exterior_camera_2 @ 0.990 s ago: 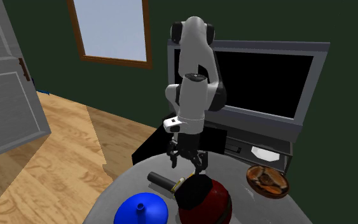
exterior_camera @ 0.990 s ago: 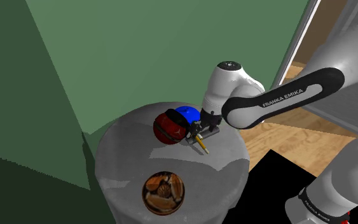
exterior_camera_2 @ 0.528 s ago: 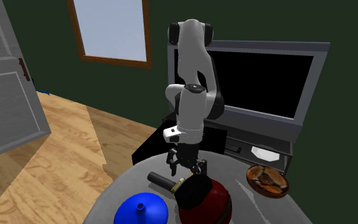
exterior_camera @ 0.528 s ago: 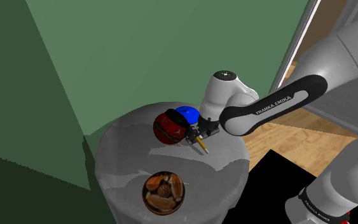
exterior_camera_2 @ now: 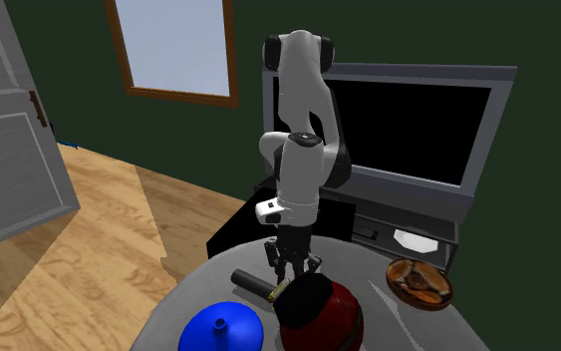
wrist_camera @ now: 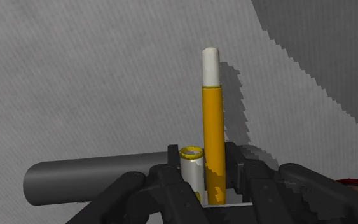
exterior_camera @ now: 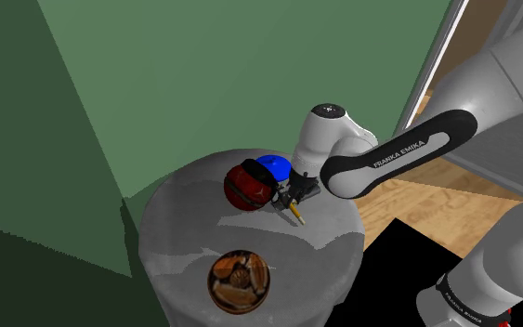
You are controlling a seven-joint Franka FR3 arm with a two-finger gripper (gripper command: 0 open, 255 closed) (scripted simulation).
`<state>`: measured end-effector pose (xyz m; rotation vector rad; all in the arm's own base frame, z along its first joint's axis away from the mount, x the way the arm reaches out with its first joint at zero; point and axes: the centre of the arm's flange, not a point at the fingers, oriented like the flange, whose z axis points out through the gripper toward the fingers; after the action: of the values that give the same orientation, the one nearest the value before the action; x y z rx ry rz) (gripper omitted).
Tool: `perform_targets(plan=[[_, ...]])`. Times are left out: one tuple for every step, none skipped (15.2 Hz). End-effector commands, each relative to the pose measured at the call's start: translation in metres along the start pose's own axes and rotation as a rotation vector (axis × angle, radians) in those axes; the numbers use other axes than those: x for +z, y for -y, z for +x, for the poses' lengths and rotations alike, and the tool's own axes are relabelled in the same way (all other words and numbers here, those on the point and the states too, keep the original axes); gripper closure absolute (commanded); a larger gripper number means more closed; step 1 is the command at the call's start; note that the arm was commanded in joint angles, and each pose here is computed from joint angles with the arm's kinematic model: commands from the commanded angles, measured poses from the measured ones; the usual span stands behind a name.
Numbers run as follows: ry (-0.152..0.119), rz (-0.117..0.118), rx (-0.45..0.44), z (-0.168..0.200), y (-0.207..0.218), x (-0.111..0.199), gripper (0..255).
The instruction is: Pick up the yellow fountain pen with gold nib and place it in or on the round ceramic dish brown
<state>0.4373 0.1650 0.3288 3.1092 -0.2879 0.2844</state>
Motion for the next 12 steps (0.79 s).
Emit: perform_targets(plan=[[0.0, 0.0, 0.0, 0.0, 0.0, 0.0, 255], [0.0, 0.0, 0.0, 0.0, 0.0, 0.0, 255], [0.0, 0.0, 0.0, 0.0, 0.0, 0.0, 255], [0.0, 0.0, 0.0, 0.0, 0.0, 0.0, 255], [0.0, 0.0, 0.0, 0.0, 0.0, 0.0, 255], [0.0, 0.0, 0.0, 0.0, 0.0, 0.0, 255], [0.0, 0.0, 0.0, 0.0, 0.0, 0.0, 255], [0.0, 0.0, 0.0, 0.0, 0.0, 0.0, 255], [0.0, 0.0, 0.0, 0.001, 0.0, -0.005, 255], [0.0, 0.0, 0.0, 0.002, 0.0, -0.01, 255], [0.0, 0.0, 0.0, 0.003, 0.0, -0.015, 255], [0.0, 0.0, 0.0, 0.004, 0.0, -0.021, 255]])
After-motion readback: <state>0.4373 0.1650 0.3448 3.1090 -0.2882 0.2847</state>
